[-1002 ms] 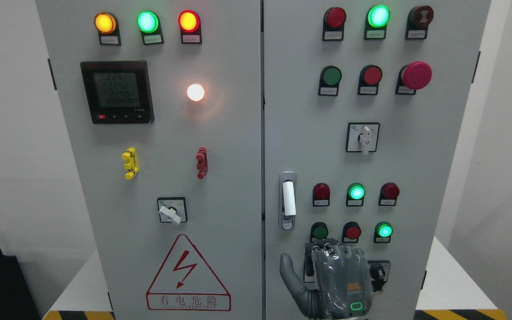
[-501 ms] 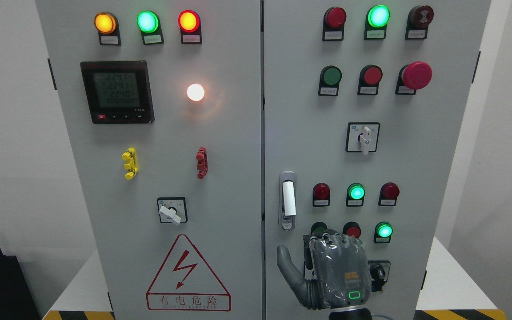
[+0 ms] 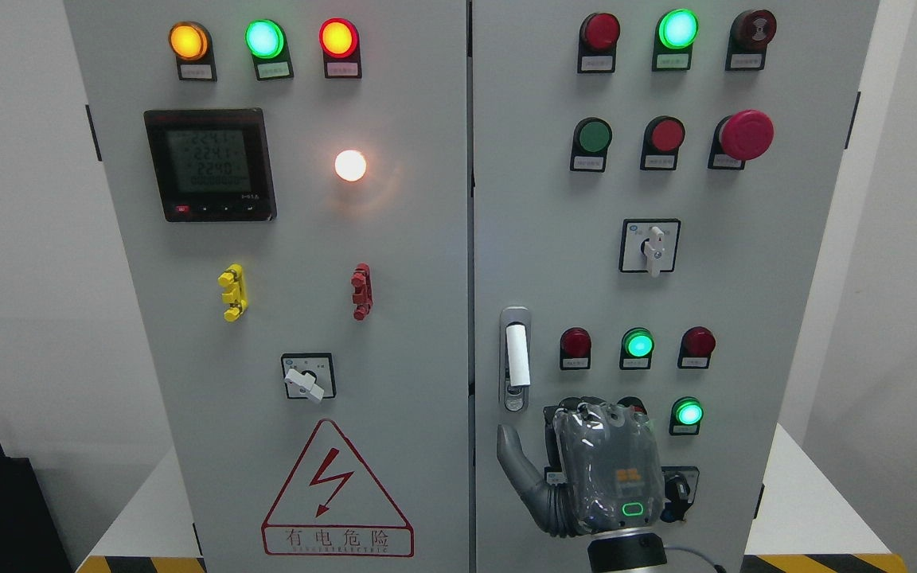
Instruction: Release door handle
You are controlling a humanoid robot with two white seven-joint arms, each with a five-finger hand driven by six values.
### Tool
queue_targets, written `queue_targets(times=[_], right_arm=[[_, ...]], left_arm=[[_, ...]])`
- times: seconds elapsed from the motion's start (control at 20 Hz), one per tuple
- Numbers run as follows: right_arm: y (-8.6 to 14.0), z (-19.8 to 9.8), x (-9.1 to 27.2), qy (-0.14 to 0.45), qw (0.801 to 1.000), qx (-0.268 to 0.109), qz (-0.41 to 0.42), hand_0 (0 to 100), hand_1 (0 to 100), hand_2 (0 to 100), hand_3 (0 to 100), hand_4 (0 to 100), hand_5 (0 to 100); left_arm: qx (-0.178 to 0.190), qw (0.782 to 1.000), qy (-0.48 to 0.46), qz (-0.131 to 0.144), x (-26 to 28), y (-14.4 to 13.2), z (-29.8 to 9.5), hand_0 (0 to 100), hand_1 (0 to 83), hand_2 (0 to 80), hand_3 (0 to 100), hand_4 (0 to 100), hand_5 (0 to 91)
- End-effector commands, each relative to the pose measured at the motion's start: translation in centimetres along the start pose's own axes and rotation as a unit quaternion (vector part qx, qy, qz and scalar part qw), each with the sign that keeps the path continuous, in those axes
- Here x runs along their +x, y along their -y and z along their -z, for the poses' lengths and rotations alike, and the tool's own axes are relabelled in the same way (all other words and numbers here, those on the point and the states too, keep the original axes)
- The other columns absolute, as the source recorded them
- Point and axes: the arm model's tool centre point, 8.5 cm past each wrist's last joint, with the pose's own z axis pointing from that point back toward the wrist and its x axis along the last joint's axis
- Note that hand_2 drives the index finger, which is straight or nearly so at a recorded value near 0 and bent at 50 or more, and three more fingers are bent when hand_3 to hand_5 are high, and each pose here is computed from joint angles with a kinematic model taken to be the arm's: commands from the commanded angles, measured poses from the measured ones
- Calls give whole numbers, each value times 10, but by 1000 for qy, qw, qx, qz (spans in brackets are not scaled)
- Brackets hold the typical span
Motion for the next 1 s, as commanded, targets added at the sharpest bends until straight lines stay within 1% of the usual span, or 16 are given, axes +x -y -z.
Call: queue_targets(times=[0.0, 0.35, 0.5, 0.7, 0.95], right_arm=[[-1, 8, 1, 1, 1000, 3, -5, 409, 4, 960, 1000, 933, 949], [-3, 13, 0, -4, 1000, 8, -11, 399, 3, 961, 1000, 932, 949], [-5, 14, -2, -9, 1000, 20, -13, 390, 7, 962, 1000, 932, 949], [-5, 14, -2, -9, 1000, 20, -16, 380, 12, 963, 1000, 932, 949], [-1, 19, -2, -8, 1000, 12, -16, 375, 15, 961, 1000, 932, 948]], left_arm=[[2, 1000, -8, -6, -6, -1, -1, 120, 389, 0, 0, 0, 0], [2, 1000, -8, -6, -6, -1, -1, 120, 389, 0, 0, 0, 0], [2, 1000, -7, -6, -6, -1, -1, 120, 389, 0, 0, 0, 0], [1, 1000, -8, -6, -6, 0, -1, 120, 389, 0, 0, 0, 0], [2, 1000, -8, -6, -6, -1, -1, 120, 389, 0, 0, 0, 0]])
